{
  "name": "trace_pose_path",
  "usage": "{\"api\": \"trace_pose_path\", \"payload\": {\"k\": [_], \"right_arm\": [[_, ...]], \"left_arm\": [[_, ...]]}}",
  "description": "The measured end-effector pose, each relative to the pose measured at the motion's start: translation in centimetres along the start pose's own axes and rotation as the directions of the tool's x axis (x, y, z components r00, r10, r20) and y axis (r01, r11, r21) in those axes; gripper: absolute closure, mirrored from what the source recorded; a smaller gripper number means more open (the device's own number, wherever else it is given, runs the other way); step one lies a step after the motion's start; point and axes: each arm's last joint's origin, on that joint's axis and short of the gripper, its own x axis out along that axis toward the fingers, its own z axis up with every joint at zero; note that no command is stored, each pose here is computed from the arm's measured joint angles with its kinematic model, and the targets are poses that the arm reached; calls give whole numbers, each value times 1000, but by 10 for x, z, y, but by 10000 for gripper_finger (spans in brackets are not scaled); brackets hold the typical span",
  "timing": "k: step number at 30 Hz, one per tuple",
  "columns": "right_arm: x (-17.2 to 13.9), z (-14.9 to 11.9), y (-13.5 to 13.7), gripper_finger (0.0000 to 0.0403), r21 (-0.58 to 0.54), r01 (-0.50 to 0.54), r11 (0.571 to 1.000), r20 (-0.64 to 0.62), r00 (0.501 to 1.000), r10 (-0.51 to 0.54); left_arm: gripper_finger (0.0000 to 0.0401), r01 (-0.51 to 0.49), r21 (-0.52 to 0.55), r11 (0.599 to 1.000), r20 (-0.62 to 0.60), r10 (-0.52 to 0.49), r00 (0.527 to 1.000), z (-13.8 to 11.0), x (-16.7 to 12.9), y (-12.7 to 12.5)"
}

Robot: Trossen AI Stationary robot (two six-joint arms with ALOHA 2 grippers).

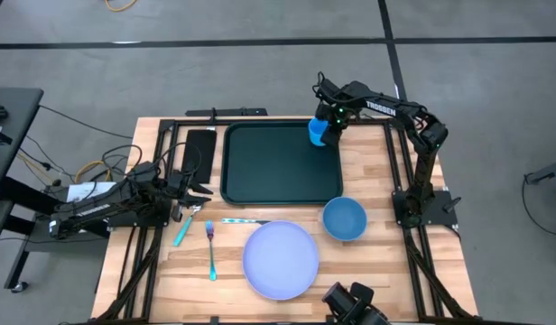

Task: Set up tray
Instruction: Put the blue cup on the top left of the black tray, then put the purple plate on the black tray at the bottom left of the blue cup

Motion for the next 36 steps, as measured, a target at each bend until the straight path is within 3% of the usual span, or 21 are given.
{"api": "trace_pose_path", "payload": {"k": [24, 36], "right_arm": [[-1, 0, 0, 238, -19, 3, 1000, 1, 1000, -3], [-30, -1, 2, 223, -21, -29, 999, -80, 996, 27]], "left_arm": [[317, 0, 0, 1000, 0, 0, 1000, 0, 0, 0], [317, 0, 0, 1000, 0, 0, 1000, 0, 0, 0]]}}
